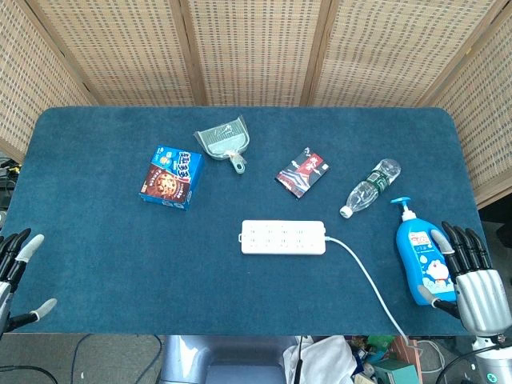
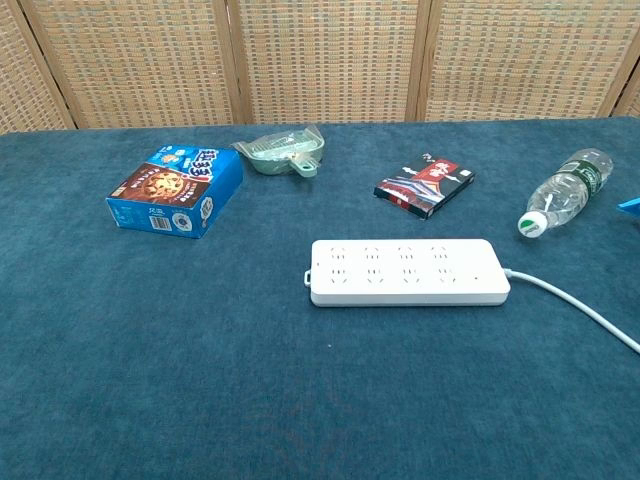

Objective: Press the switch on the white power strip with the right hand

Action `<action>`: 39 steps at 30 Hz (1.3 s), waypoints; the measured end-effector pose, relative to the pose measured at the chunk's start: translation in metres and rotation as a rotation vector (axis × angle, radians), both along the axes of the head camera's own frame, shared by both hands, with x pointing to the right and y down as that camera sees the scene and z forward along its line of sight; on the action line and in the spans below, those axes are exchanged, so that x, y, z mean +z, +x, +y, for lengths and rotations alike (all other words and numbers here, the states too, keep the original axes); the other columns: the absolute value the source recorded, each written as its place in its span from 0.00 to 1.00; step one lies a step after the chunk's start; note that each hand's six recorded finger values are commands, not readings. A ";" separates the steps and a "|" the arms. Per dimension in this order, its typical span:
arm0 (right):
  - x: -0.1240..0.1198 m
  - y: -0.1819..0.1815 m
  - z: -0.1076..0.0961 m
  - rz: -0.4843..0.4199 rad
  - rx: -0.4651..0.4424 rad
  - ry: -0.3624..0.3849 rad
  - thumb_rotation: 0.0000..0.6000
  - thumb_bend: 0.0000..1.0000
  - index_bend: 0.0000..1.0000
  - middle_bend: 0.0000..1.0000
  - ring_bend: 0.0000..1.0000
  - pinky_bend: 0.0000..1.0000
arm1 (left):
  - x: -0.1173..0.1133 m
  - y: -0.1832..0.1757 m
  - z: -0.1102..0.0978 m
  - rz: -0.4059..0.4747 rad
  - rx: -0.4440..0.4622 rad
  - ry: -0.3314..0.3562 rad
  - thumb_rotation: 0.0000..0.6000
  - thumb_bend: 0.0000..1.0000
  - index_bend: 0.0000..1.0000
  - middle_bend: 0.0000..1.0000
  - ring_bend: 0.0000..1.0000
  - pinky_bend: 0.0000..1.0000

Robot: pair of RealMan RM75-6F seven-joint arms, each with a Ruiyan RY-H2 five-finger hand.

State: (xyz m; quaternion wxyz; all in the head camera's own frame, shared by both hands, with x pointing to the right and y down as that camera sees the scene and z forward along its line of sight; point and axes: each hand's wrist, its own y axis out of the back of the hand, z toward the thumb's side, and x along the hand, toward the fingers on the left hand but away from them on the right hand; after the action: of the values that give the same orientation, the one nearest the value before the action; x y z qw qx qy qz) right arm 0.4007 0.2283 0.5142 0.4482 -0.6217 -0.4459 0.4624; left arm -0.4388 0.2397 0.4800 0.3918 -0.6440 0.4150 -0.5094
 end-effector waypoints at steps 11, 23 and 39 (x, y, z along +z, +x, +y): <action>0.004 -0.003 0.000 -0.006 -0.013 -0.029 1.00 0.00 0.00 0.06 0.02 0.00 | 0.004 0.002 -0.001 -0.010 0.005 -0.011 1.00 0.00 0.00 0.00 0.00 0.00; 0.033 -0.051 -0.049 -0.067 -0.166 -0.052 1.00 0.64 0.00 0.91 0.96 1.00 | 0.016 0.002 -0.012 -0.041 -0.021 -0.036 1.00 0.00 0.00 0.00 0.00 0.00; 0.140 -0.140 -0.072 -0.029 -0.308 -0.480 1.00 0.81 0.18 0.93 0.98 1.00 | 0.035 0.003 -0.025 -0.085 -0.056 -0.080 1.00 0.00 0.00 0.00 0.00 0.00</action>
State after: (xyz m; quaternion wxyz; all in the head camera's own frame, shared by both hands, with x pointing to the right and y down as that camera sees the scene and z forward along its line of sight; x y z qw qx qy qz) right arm 0.2612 0.1561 0.6541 0.3466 -0.7771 -0.2301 0.4723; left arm -0.4361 0.2143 0.5145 0.3684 -0.6253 0.3951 -0.5632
